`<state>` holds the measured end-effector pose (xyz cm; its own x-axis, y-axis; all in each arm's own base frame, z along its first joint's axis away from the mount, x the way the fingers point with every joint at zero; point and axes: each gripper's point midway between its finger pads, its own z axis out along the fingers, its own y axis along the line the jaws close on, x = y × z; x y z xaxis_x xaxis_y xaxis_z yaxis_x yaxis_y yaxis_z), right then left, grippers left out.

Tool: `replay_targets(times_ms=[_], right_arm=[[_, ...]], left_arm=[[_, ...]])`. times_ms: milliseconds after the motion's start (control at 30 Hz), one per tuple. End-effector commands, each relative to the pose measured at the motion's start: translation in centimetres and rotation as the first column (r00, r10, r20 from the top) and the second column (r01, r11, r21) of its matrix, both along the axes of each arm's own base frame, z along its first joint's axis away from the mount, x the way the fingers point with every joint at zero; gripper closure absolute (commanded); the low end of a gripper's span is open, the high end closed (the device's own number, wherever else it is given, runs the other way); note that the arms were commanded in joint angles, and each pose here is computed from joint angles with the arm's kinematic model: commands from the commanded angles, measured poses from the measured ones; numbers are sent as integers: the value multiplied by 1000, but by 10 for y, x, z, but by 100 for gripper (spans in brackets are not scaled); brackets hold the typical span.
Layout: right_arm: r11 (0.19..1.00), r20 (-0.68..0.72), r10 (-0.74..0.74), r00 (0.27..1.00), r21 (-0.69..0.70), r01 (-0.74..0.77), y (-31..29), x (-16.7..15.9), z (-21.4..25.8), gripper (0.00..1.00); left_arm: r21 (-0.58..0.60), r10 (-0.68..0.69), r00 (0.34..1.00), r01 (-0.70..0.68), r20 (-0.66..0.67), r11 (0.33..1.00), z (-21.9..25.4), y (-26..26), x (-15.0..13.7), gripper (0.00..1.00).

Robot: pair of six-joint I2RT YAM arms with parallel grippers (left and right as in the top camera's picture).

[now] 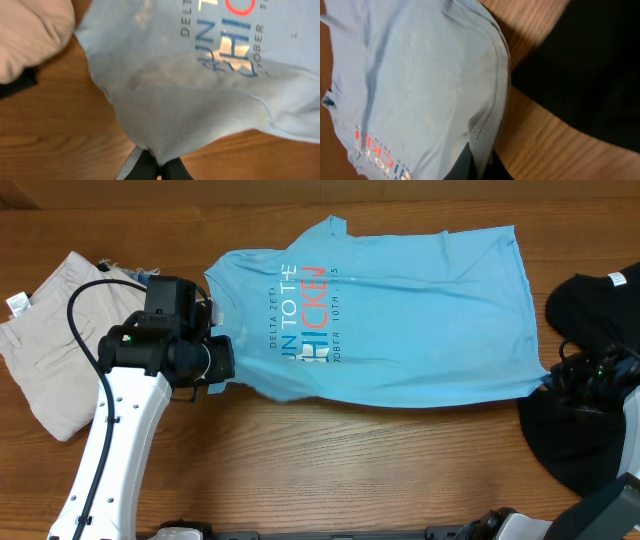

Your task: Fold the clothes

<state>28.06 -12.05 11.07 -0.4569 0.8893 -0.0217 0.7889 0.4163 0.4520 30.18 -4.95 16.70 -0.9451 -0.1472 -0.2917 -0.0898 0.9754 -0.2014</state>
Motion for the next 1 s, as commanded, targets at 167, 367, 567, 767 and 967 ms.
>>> replay_targets(times_ms=[167,367,567,767,967], right_arm=[[998,94,33,995,43,-38,-2,41,-8,96],[996,164,67,984,39,-74,10,69,-7,94],[998,215,59,975,2,-61,16,102,-12,94],[998,303,53,952,-36,-44,8,131,-11,94],[996,332,43,942,-90,-14,-5,144,-15,93]], left_arm=[[67,-20,992,11,126,998,1,5,47,95],[75,-31,997,26,67,997,-27,4,58,96],[69,-30,989,20,146,997,-24,2,80,96],[63,-29,971,15,237,998,-16,0,104,96],[65,-32,973,17,230,998,-31,-1,115,96]])
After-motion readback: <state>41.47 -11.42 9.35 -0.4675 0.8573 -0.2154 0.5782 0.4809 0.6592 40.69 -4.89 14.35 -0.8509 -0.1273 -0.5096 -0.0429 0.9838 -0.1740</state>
